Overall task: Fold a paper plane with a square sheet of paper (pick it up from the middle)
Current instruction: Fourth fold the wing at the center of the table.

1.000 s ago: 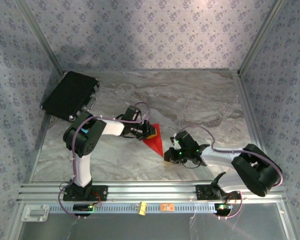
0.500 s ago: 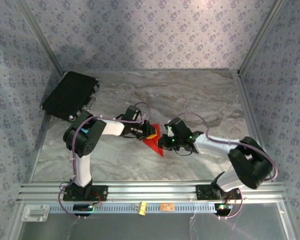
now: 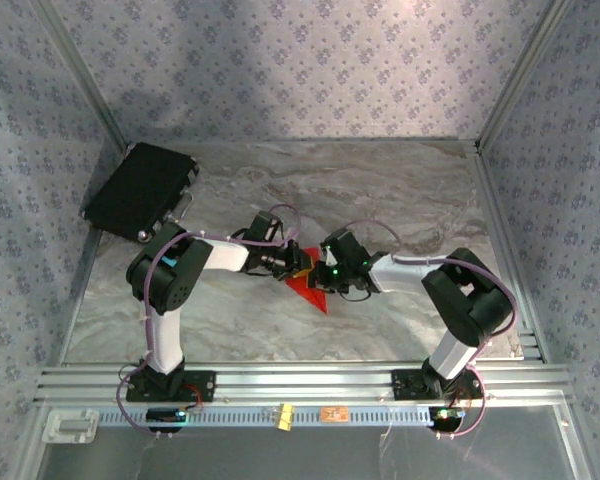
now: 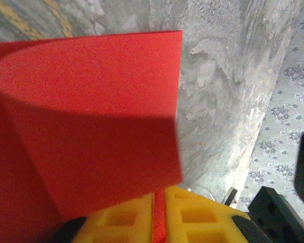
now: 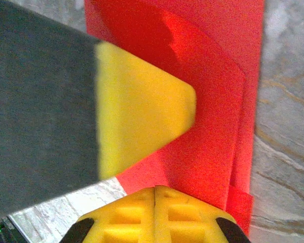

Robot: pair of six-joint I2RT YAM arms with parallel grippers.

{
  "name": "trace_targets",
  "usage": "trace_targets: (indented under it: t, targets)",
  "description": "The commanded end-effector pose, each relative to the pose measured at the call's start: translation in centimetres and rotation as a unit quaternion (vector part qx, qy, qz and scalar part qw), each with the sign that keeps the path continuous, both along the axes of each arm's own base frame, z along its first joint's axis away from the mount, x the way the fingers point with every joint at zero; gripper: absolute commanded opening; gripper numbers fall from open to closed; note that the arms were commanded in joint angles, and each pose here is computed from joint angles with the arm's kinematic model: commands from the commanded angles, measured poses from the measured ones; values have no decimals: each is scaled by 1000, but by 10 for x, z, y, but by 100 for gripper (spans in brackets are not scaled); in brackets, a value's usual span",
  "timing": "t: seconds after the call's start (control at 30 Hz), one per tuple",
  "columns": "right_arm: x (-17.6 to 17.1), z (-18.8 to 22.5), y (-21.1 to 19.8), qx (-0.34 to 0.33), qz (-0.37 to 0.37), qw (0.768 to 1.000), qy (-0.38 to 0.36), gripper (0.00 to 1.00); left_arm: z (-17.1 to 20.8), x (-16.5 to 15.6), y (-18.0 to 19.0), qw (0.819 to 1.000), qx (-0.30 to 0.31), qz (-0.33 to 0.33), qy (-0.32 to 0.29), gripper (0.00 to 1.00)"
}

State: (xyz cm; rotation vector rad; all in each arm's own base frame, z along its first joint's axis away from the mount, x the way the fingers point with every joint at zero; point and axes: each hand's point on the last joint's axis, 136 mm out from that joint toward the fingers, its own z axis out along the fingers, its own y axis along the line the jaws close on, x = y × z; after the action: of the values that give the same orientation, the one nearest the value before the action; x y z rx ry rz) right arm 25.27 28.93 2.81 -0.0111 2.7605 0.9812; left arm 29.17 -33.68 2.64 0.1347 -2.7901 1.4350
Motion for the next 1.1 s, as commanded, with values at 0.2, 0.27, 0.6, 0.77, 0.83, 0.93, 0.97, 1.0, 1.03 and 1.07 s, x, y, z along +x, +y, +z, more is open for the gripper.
trace_targets:
  t: [0.2,0.27,0.6,0.77,0.83,0.93,0.97,1.0,1.03,1.07]
  targets:
    - [-43,-59,-37,-31,-30,996,74,4,-19,-1,15,999,52,9,10,16]
    - [-43,-59,-37,-28,-30,996,73,3,-6,3,13,999,44,6,-5,18]
    - [-38,-57,-37,-28,-32,997,69,2,20,-6,6,999,34,-8,-30,7]
    - [-37,-58,-37,-28,-34,997,70,2,-14,-9,9,998,68,-7,-1,3]
    - [-39,-59,-38,-30,-33,996,72,2,-28,-6,14,997,80,-2,9,3]
    - [-41,-61,-39,-32,-31,996,76,2,-37,0,21,996,90,7,12,3]
    - [-42,-60,-39,-31,-29,996,75,2,-38,3,25,995,97,11,12,4]
    - [-43,-61,-39,-33,-28,996,76,1,-38,6,29,994,103,15,11,4]
    - [-44,-62,-40,-35,-27,996,77,1,-38,9,32,994,108,16,10,4]
    - [-44,-62,-41,-37,-27,996,77,1,-38,12,35,994,111,20,9,4]
